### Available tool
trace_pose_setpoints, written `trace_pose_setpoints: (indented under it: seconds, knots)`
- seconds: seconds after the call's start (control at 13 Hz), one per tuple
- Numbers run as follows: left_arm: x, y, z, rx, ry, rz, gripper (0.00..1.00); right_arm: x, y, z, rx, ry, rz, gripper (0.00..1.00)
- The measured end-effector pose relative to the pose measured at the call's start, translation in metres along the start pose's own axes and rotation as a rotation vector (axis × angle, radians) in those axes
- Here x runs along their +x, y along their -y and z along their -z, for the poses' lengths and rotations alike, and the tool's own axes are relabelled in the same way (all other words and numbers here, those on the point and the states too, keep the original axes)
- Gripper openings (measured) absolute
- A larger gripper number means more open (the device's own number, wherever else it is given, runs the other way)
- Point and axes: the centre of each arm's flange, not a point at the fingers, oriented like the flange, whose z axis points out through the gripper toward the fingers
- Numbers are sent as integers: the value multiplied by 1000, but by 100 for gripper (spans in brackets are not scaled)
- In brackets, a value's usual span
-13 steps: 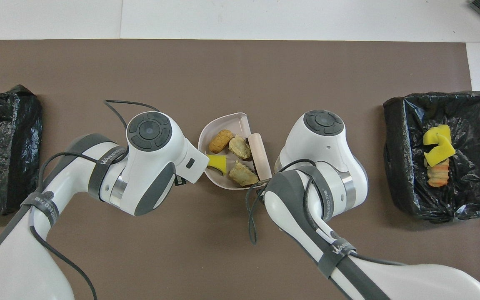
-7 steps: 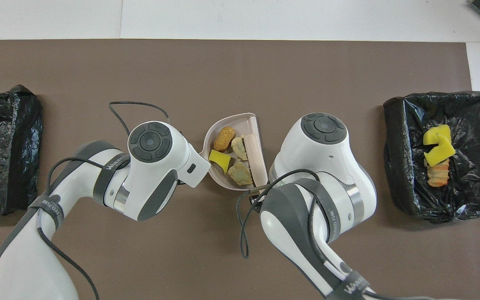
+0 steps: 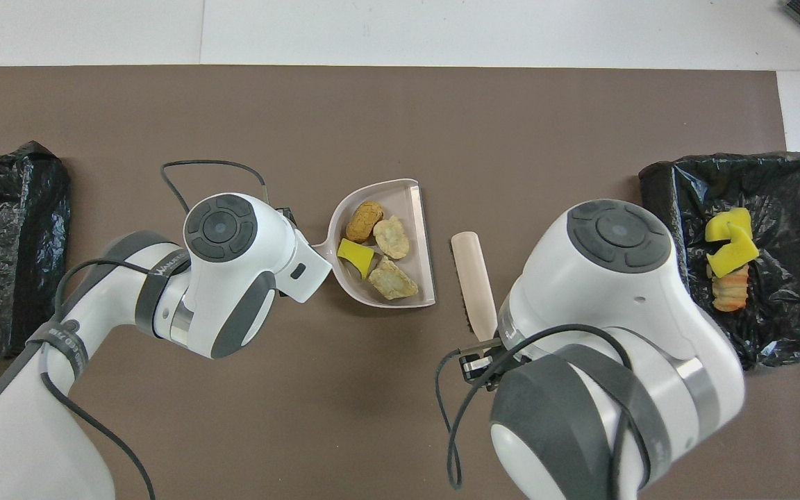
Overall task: Sweep and dump trash in bin
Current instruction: 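Carry the loaded dustpan with the left gripper over the nearby bin, then tip the dustpan with the left gripper to dump debris into the bin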
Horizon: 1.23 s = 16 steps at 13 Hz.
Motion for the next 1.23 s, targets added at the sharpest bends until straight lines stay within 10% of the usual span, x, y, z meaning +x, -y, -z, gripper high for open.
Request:
trace_pose_setpoints:
  seconds: [0.61, 1.23]
  knots:
    - [-107, 37, 120, -36, -19, -14, 33, -14, 94, -80, 20, -42, -138, 26]
    - [-342, 56, 133, -28, -17, -131, 33, -12, 200, -185, 30, -27, -109, 26]
